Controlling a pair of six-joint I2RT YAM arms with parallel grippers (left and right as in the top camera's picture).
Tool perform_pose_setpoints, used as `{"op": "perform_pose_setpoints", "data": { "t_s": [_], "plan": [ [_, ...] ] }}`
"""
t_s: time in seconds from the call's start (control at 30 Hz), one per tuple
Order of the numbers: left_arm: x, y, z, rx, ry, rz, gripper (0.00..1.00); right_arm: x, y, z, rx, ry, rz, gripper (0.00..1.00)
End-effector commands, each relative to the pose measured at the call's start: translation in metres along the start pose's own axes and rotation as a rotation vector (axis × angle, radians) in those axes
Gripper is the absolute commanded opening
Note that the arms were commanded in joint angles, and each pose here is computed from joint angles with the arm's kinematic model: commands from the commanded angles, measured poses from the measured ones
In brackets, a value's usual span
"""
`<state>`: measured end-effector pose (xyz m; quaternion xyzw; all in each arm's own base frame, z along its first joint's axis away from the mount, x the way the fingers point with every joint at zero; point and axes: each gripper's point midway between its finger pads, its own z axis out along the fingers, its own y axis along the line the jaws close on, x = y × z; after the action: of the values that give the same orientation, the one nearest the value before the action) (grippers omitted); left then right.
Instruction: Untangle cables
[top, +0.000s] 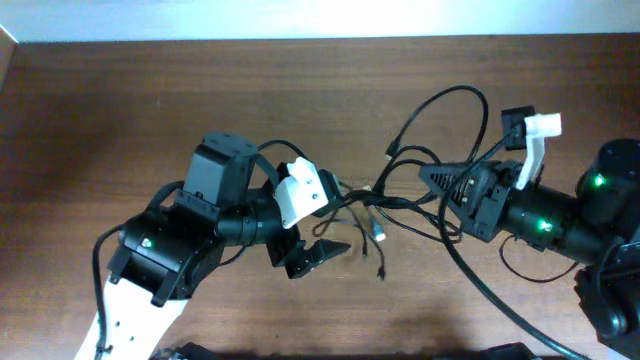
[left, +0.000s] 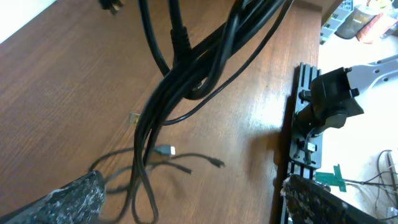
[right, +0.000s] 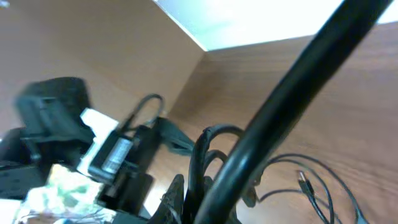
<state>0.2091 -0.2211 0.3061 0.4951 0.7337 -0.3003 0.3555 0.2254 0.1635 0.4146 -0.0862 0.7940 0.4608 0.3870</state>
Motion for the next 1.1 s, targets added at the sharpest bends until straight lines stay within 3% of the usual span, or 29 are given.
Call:
{"op": "perform_pose_setpoints", "data": {
  "t_s": [0.0, 0.1, 0.13, 0.17, 0.27, 0.3, 0.37, 0.43, 0.5, 0.53, 0.57, 0.87, 0.9, 0.97, 1.0, 1.07],
  "plan": [
    [-0.004, 0.000, 0.000, 0.016, -0.012, 0.022, 0.94, -0.006, 0.033, -0.008, -0.142, -0.004, -0.019, 0.04],
    [-0.006, -0.004, 0.000, 0.036, -0.026, 0.024, 0.94, -0.008, 0.040, -0.010, -0.175, -0.009, -0.030, 0.04],
    [-0.006, -0.004, 0.000, 0.036, -0.026, 0.025, 0.88, -0.008, 0.041, -0.010, -0.179, -0.006, -0.030, 0.04],
    [-0.006, -0.003, 0.000, 0.034, -0.025, 0.026, 0.77, -0.007, 0.042, -0.010, -0.185, -0.002, -0.031, 0.04],
    [-0.007, -0.003, 0.000, 0.032, -0.027, 0.057, 0.25, -0.004, 0.046, -0.011, -0.212, 0.015, -0.033, 0.04],
    [-0.007, -0.003, 0.000, 0.032, -0.026, 0.056, 0.13, -0.004, 0.046, -0.011, -0.212, 0.015, -0.032, 0.04],
    [-0.007, -0.003, 0.000, 0.032, -0.027, 0.056, 0.00, -0.003, 0.048, -0.011, -0.221, 0.021, -0.033, 0.04],
    [-0.007, -0.003, 0.000, 0.032, -0.027, 0.056, 0.00, -0.003, 0.049, -0.011, -0.224, 0.023, -0.033, 0.04],
    [-0.007, -0.004, 0.000, 0.036, -0.028, 0.056, 0.13, -0.003, 0.049, -0.011, -0.225, 0.024, -0.033, 0.04],
    [-0.007, -0.004, 0.000, 0.036, -0.028, 0.055, 0.45, -0.003, 0.049, -0.011, -0.224, 0.025, -0.015, 0.04],
    [-0.007, -0.003, 0.000, 0.035, -0.028, 0.055, 0.97, -0.004, 0.051, -0.012, -0.236, 0.022, -0.026, 0.04],
    [-0.007, 0.013, 0.011, -0.001, -0.016, 0.059, 0.99, -0.007, 0.070, -0.017, -0.328, 0.032, -0.038, 0.04],
    [-0.006, 0.015, 0.014, 0.003, -0.009, 0.053, 0.84, -0.007, 0.070, -0.017, -0.327, 0.032, -0.037, 0.04],
    [-0.004, 0.017, 0.019, 0.014, 0.002, 0.041, 0.15, -0.007, 0.069, -0.017, -0.327, 0.032, -0.037, 0.04],
    [-0.005, 0.015, 0.020, 0.034, -0.005, 0.039, 0.00, -0.007, 0.069, -0.016, -0.324, 0.030, -0.036, 0.04],
    [-0.010, 0.009, 0.018, 0.058, -0.032, 0.049, 0.00, -0.009, 0.066, -0.014, -0.315, 0.026, -0.051, 0.04]
  ]
}}
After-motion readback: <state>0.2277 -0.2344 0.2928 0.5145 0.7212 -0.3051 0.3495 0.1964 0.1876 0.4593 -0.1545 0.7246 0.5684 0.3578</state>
